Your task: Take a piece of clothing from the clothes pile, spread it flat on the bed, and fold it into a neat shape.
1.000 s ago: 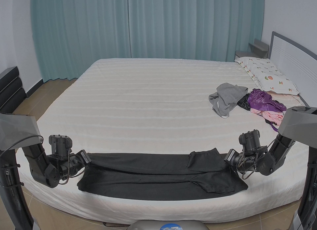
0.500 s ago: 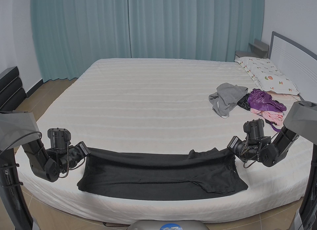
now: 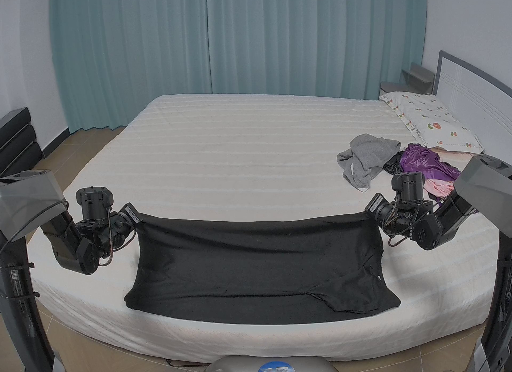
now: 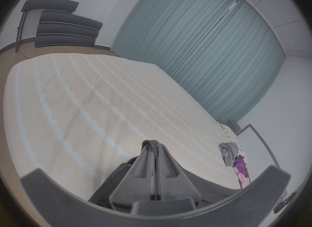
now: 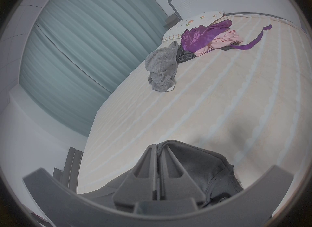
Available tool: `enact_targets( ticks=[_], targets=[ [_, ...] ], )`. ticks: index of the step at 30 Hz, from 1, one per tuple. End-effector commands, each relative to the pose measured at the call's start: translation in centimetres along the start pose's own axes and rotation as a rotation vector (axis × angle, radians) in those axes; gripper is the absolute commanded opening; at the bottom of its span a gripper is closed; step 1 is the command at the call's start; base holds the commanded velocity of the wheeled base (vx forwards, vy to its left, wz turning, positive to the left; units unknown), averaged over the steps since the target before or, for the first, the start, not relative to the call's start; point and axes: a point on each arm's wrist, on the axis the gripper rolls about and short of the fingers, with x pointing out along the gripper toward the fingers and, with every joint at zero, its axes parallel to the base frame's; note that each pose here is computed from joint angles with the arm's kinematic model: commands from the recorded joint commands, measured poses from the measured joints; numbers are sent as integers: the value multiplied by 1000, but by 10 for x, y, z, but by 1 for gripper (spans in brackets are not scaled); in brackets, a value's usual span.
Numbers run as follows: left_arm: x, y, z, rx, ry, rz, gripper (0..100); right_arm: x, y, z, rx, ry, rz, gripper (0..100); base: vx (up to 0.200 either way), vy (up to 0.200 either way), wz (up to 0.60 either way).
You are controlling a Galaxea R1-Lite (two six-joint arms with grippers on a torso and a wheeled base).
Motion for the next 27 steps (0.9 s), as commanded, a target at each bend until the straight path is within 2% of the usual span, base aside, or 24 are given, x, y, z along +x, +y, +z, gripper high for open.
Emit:
enact_targets(
  ticks=[1,12,27],
  targets=[
    [5,2,-1,-1,-1,4,0,5,-2,-1,-1,0,-4,0,0,0,0],
    [12,1,0,5,-2,-11,0,16,-1,6,10,-23,7,0,0,0,0],
    [29,17,-12,3,29,26,0,25,-9,-4,0,14,-29,0,0,0,0]
  ],
)
